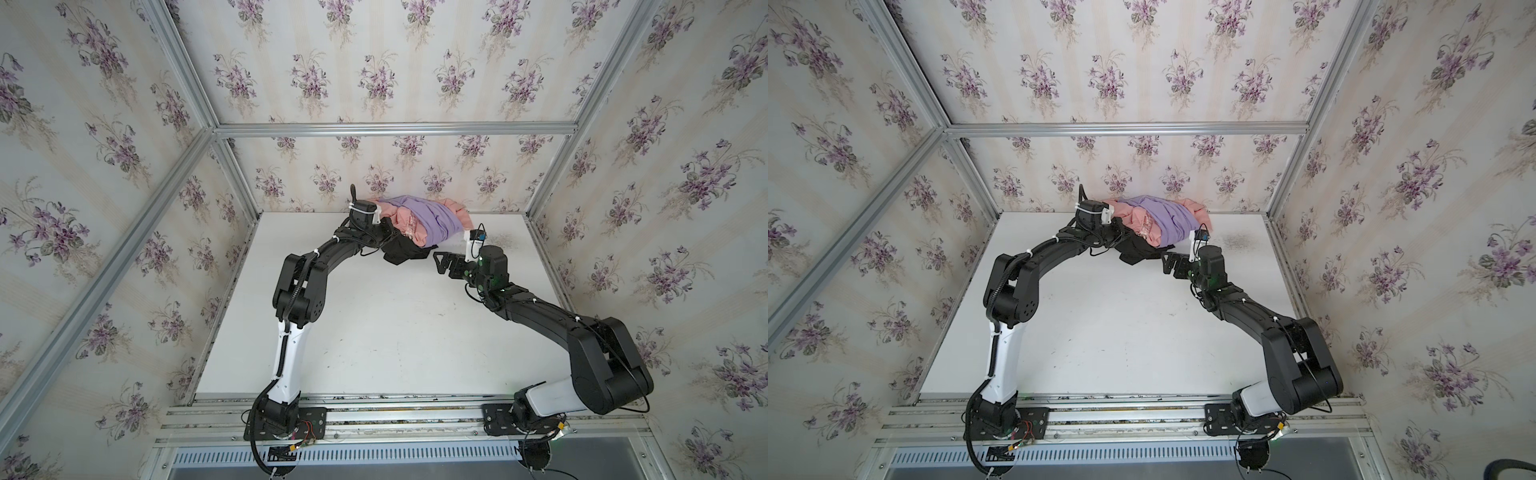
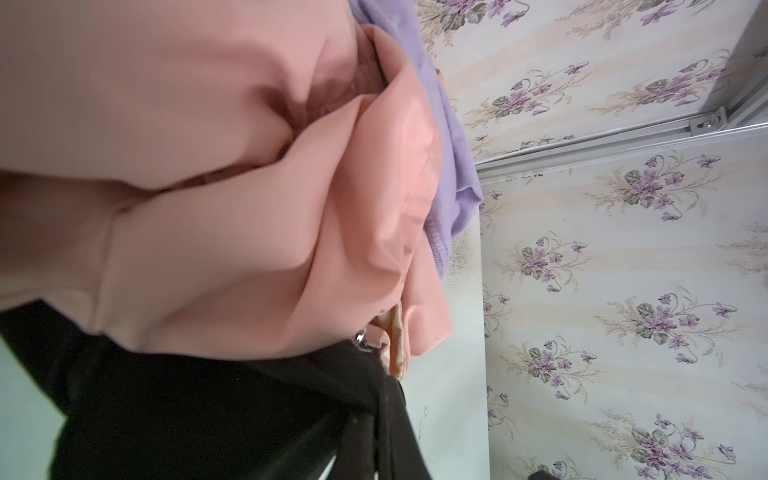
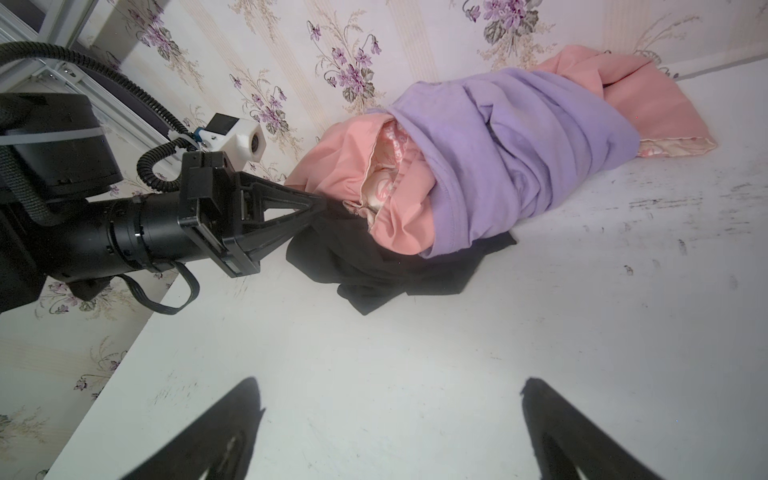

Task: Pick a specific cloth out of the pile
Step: 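Lift the black cloth up out of the pile with the left gripper, then raise the black cloth higher with the left gripper, pulling it free, then carry the black cloth toward the robot with the left gripper while right gripper follows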

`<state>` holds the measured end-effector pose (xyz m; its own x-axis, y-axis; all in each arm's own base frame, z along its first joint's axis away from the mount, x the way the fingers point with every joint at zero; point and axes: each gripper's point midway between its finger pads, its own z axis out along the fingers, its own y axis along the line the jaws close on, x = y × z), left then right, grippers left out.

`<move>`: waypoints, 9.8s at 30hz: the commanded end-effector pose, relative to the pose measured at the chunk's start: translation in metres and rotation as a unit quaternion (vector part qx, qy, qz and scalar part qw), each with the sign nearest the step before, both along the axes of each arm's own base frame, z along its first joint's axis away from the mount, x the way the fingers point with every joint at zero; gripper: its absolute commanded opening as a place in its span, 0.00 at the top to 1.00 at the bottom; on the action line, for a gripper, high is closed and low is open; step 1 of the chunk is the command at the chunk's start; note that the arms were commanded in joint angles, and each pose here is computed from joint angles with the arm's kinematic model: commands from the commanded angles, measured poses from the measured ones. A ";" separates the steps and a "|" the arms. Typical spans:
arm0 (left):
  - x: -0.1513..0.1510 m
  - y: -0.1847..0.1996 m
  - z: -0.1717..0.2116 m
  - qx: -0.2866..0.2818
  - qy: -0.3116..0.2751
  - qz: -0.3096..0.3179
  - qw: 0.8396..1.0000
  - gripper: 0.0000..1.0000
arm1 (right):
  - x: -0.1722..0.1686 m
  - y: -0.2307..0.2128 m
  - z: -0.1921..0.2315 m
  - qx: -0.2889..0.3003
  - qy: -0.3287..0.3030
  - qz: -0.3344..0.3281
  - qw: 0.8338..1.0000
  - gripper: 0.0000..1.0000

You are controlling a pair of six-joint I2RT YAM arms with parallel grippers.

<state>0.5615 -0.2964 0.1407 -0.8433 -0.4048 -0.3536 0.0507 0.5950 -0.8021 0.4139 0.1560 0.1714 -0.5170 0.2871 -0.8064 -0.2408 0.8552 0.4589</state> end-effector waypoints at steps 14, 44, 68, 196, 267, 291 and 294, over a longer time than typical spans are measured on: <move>0.005 -0.016 0.070 -0.046 -0.052 -0.012 0.998 1.00 | -0.003 -0.006 0.019 -0.013 -0.031 -0.007 0.999 0.00; 0.015 -0.018 0.120 -0.066 -0.095 -0.004 0.993 1.00 | -0.009 -0.010 0.022 -0.024 -0.044 -0.009 0.999 0.00; 0.009 -0.015 0.145 -0.074 -0.112 -0.002 0.991 1.00 | -0.015 -0.009 0.022 -0.024 -0.049 0.000 0.999 0.00; -0.025 -0.003 0.251 -0.098 -0.205 -0.003 0.974 1.00 | -0.020 -0.010 0.044 -0.008 -0.067 0.000 0.998 0.00; -0.129 0.004 0.310 -0.120 -0.250 -0.117 0.954 0.99 | -0.062 0.061 0.123 -0.015 -0.165 0.230 0.959 0.11; -0.208 -0.003 0.353 -0.145 -0.282 -0.193 0.929 0.98 | -0.128 0.068 0.171 -0.055 -0.252 0.311 0.915 0.22; -0.220 -0.003 0.351 -0.138 -0.283 -0.205 0.927 0.98 | -0.140 0.068 0.175 -0.044 -0.252 0.323 0.911 0.20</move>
<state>0.3550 -0.2991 0.4836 -0.6889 -0.2613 -0.6761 0.6337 0.2357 -0.7368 0.2856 0.2211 0.3377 -0.1313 -0.0227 -0.9911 -0.8422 0.5299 0.0994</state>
